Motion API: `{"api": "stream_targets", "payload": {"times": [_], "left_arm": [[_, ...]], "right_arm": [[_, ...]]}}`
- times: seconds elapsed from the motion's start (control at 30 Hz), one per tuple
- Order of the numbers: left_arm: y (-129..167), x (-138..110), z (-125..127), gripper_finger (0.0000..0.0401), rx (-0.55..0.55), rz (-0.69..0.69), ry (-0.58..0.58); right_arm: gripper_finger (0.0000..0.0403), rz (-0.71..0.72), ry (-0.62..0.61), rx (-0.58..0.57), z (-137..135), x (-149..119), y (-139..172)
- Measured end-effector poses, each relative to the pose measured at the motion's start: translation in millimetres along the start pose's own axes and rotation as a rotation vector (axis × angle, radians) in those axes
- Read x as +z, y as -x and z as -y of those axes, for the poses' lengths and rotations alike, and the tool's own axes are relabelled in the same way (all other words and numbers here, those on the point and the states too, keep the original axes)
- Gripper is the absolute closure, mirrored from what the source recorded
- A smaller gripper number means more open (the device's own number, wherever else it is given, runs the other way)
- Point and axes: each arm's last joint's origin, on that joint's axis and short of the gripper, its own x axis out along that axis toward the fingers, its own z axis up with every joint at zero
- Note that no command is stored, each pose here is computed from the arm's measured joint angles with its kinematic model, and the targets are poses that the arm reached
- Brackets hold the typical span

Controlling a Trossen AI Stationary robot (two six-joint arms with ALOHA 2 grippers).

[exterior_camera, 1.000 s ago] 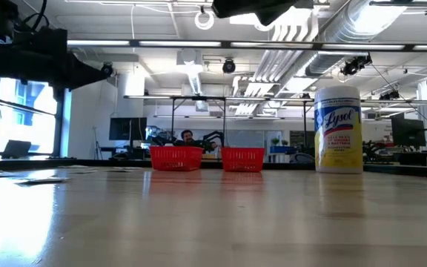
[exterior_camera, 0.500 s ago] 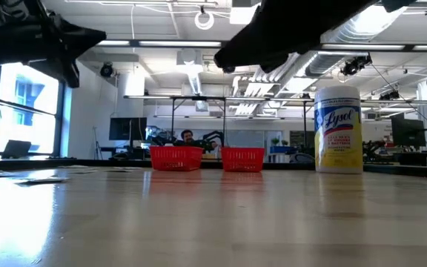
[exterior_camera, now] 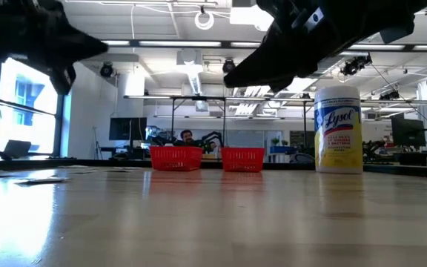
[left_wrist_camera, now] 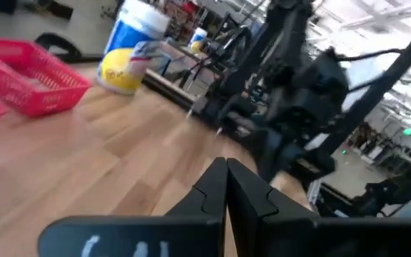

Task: Pick & Place First Aid Supplies
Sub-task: Put the towelette pack into the left red bin

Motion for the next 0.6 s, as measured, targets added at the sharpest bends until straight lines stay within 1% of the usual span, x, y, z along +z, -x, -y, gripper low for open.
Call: {"api": "stream_targets", "payload": {"times": [0.13,0.2,0.3,0.5,0.6], "left_arm": [[-7.1,-8.6,25.0,0.04,0.076,-0.036,-0.1],[-10.6,-14.2,36.5,0.04,0.112,-0.052,-0.142],[-15.9,-19.0,57.8,0.04,0.122,-0.067,-0.17],[-19.2,-40.0,108.1,0.04,0.169,-0.16,-0.242],[-21.2,-48.5,128.4,0.04,0.197,-0.258,-0.314]], "right_arm": [[0.0401,-0.019,-0.008,0.008,3.0,-6.3,0.2],[0.04,0.001,-0.014,0.01,3.2,-6.6,0.7],[0.0398,-0.003,-0.013,0.013,3.3,-9.1,1.1],[0.0401,-0.003,-0.012,0.013,3.2,-9.2,1.1],[0.0399,-0.005,-0.008,0.013,3.1,-9.4,1.1]]}}
